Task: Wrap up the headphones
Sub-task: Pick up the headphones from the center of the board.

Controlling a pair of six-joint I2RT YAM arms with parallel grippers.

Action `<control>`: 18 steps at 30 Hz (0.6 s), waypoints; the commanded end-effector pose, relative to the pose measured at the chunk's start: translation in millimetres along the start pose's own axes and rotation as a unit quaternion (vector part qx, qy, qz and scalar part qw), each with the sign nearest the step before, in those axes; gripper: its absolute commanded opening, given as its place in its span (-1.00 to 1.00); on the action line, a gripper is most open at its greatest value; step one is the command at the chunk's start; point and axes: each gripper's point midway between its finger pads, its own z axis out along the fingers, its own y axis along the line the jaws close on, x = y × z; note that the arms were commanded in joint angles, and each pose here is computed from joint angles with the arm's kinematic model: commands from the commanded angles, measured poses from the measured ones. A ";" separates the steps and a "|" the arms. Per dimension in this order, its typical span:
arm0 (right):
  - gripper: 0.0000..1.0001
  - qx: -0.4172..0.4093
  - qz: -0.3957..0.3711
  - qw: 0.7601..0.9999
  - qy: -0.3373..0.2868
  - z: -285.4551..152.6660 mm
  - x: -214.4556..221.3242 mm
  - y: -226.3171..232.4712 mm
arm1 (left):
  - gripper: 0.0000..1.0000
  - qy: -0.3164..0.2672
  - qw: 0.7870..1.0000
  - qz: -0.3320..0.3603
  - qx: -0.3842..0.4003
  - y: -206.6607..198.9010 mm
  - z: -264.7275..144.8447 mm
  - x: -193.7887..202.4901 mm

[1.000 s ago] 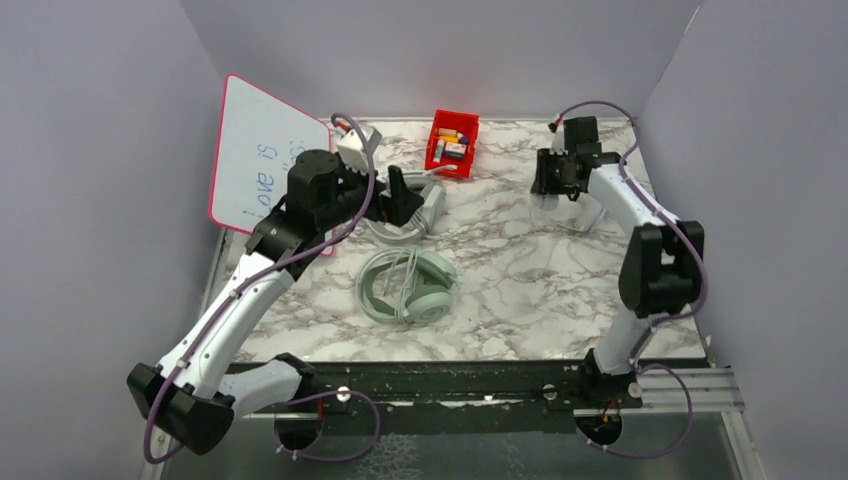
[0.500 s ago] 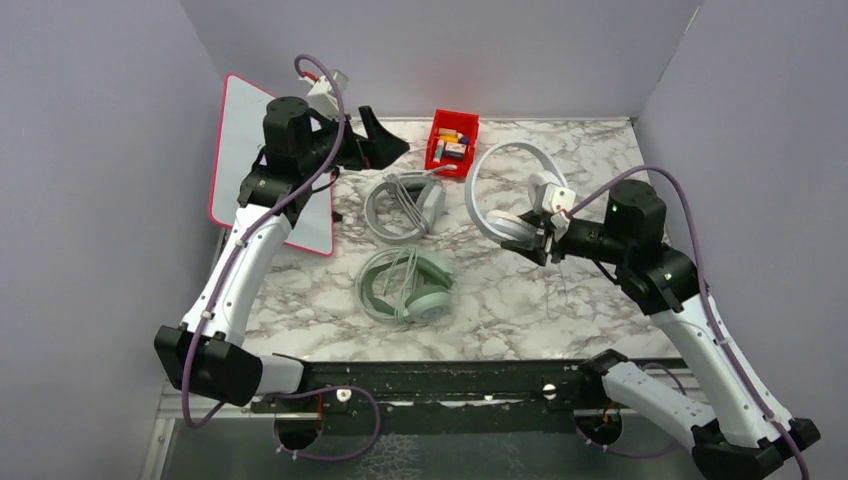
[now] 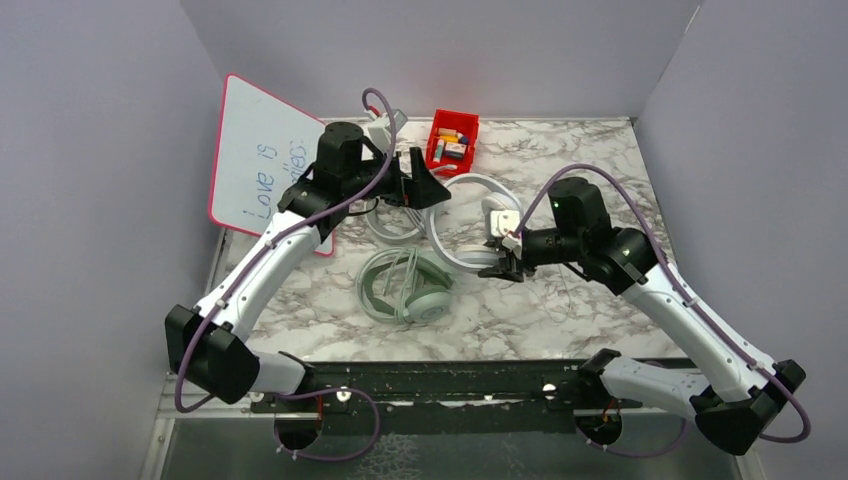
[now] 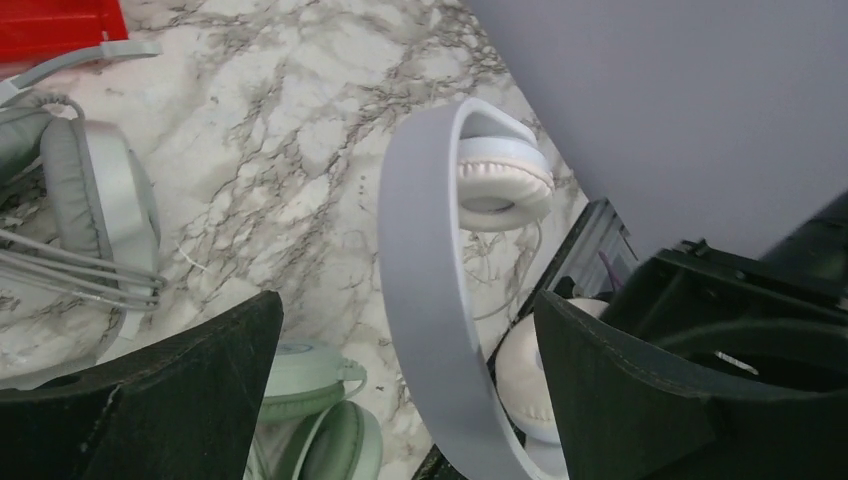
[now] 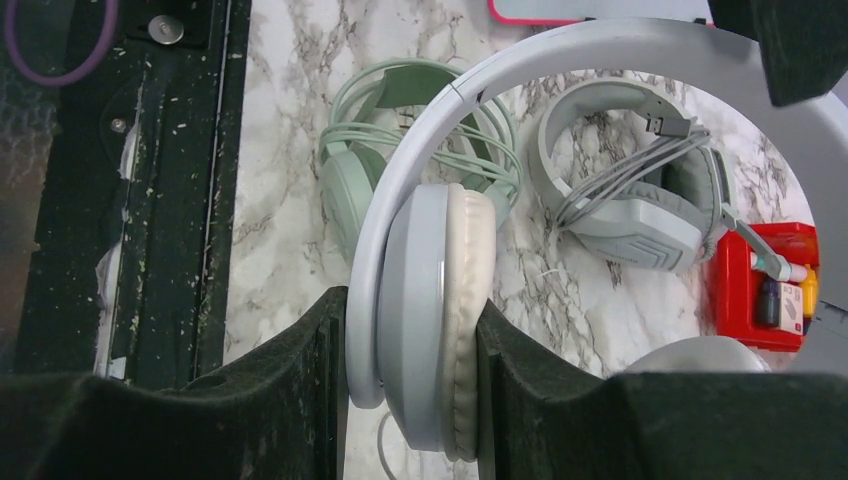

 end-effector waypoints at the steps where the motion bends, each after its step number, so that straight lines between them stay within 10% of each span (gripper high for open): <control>1: -0.99 0.026 -0.040 0.999 -0.005 -4.3 -13.1 -10.9 | 0.81 0.025 0.998 -0.004 -0.057 21.6 20.3 12.7; 18: -1.00 0.039 -0.047 0.997 0.055 5.3 2.1 -10.6 | -0.11 0.046 0.969 0.092 -0.224 44.1 35.0 26.6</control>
